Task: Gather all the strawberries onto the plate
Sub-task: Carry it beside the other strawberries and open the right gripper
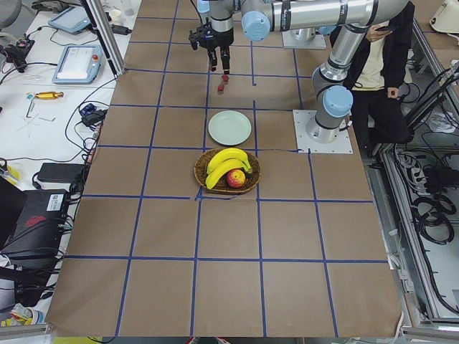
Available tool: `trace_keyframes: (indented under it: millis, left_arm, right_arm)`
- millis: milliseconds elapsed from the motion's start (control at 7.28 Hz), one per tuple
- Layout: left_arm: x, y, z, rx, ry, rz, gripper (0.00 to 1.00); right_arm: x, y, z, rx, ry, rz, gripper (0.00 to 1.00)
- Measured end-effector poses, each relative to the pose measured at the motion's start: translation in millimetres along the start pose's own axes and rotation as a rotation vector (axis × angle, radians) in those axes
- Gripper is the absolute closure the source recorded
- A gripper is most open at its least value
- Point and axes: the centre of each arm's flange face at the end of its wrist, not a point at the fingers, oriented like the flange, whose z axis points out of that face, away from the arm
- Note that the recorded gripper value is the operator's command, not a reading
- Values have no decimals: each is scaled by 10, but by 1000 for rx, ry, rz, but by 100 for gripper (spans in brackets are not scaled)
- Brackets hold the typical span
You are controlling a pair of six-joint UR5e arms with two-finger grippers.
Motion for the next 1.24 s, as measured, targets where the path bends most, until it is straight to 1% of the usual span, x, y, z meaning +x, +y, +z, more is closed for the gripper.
trace_keyframes:
  millis: [137, 275, 412, 550, 687, 824, 962, 1099, 1236]
  left_arm:
    - [-8, -2, 0, 0, -5, 0, 0]
    - [-10, -3, 1, 0, -7, 0, 0]
    - [-10, -5, 3, 0, -8, 0, 0]
    - [-10, -4, 4, 0, -8, 0, 0]
    - [-10, -3, 12, -2, -8, 0, 0]
    - [-10, -1, 20, -4, -8, 0, 0]
    - [-9, 0, 23, -4, -7, 0, 0]
    - [-6, 0, 30, -6, -7, 1, 0]
    - [-4, 0, 35, -6, -7, 1, 0]
  right_arm:
    - [-19, -26, 171, -22, 10, -3, 99]
    - [-22, -45, 314, -42, 15, -4, 93]
    - [-24, -59, 428, -58, 16, -4, 80]
    - [-23, -62, 507, -70, 17, -4, 52]
    - [-22, -60, 546, -77, 17, -3, 42]
    - [-19, -51, 560, -82, 18, -3, 27]
    - [-12, -30, 578, -88, 20, -3, 21]
    - [-2, -5, 598, -95, 23, -3, 8]
    - [12, 8, 574, -93, 27, -3, 0]
